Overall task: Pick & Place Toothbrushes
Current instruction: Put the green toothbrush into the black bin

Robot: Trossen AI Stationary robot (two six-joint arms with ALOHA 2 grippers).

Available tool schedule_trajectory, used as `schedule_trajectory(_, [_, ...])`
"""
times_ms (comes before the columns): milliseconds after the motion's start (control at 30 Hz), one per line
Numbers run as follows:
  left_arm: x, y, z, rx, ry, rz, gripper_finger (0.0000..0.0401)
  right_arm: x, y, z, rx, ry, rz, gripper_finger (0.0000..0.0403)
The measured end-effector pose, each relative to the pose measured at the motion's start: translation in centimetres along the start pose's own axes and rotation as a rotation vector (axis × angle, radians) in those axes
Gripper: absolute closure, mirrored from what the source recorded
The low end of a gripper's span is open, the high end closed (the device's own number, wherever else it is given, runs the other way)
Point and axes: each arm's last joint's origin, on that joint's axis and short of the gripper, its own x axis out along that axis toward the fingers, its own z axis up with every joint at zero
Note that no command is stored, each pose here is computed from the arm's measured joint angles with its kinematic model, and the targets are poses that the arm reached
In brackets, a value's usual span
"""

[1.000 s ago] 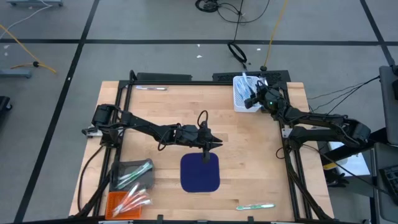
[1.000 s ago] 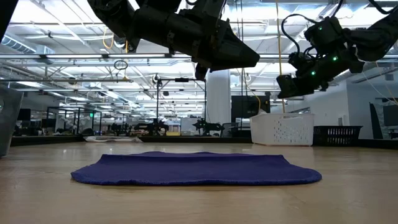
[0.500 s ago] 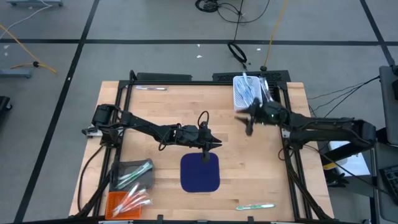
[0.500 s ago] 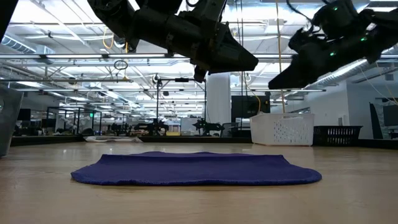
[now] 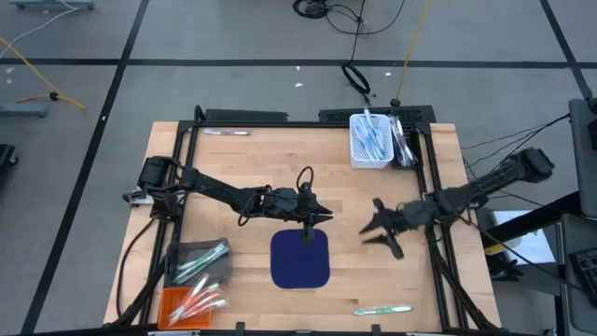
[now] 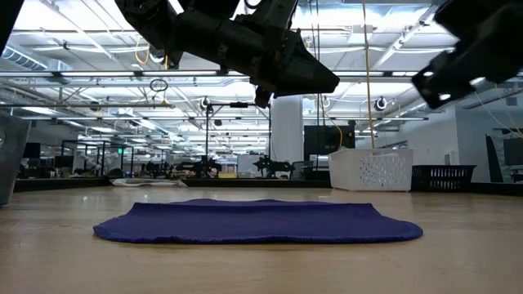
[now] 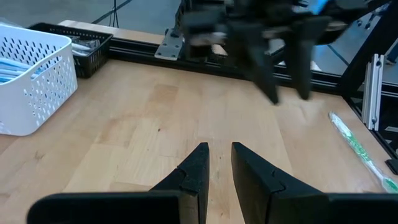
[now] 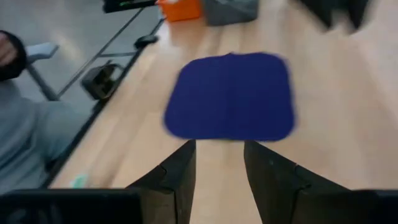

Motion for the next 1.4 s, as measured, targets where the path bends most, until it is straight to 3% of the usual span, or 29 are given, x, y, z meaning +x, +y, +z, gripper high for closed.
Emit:
schedule_trajectory(433, [0.0, 0.2, 0.0, -0.001, -0.002, 0.005, 0.0334, 2.0, 7.8, -3.6, 0.091, 0.013, 0.152, 0.0287])
schedule_trajectory(700, [0.0, 0.2, 0.0, -0.002, -0.002, 0.005, 0.0334, 3.6, 10.4, -6.3, 0.142, 0.0, 0.177, 0.0287])
schedule_trajectory(933, [0.0, 0.2, 0.0, -0.002, -0.005, 0.023, 0.0334, 5.9, 13.7, -6.6, 0.115, 0.06, 0.188, 0.0287])
schedule_trajectory(1133, [0.0, 0.3, 0.1, -0.002, -0.009, 0.046, 0.0334, 7.3, 14.7, -7.8, 0.117, 0.177, 0.118, 0.0287])
schedule_trajectory(1400, [0.0, 0.3, 0.1, -0.009, -0.01, 0.046, 0.0334, 8.4, 14.8, -9.0, 0.17, 0.23, 0.084, 0.0287])
